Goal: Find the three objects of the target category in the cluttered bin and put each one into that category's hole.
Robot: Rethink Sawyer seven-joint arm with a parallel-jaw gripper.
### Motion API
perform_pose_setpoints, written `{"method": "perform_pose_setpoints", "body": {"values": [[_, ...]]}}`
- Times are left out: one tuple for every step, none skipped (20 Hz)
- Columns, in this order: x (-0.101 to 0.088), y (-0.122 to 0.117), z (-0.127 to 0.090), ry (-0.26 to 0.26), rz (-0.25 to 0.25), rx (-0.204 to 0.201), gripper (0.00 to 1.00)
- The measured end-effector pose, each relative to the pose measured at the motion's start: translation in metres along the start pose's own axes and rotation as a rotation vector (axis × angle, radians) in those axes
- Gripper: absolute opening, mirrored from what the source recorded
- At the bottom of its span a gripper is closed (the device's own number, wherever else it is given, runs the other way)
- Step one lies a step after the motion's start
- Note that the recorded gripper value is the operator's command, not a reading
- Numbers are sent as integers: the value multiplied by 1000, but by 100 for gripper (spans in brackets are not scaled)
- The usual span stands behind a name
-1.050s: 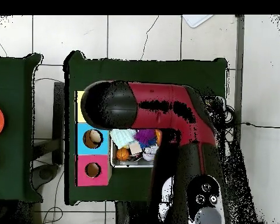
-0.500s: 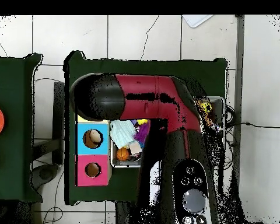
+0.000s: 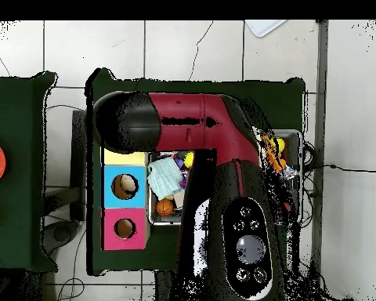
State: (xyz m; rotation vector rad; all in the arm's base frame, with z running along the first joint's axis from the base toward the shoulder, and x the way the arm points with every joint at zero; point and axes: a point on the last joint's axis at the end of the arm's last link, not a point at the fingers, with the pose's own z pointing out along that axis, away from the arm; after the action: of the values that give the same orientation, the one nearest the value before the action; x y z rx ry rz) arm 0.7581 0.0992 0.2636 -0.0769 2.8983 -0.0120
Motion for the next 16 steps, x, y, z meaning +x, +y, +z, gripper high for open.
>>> {"method": "perform_pose_setpoints", "body": {"values": [[0, 1, 2, -5, -1, -1, 0], [-1, 2, 5, -11, -3, -1, 0], [-2, 4, 9, -23, -4, -2, 0], [-2, 4, 11, -28, -5, -2, 0], [-2, 5, 13, -32, -6, -2, 0], [-3, 6, 17, -42, -8, -2, 0], [-3, 7, 20, -48, -10, -2, 0], [-4, 7, 22, -52, -10, -2, 0], [-4, 8, 25, -56, -11, -3, 0], [-5, 9, 28, -60, -13, -3, 0], [-6, 10, 34, -68, -15, -4, 0], [-6, 10, 36, -70, -16, -4, 0], [-6, 11, 39, -73, -16, -5, 0], [-6, 11, 42, -75, -17, -5, 0], [-6, 12, 46, -78, -18, -5, 0], [-5, 12, 50, -80, -18, -6, 0]]}}
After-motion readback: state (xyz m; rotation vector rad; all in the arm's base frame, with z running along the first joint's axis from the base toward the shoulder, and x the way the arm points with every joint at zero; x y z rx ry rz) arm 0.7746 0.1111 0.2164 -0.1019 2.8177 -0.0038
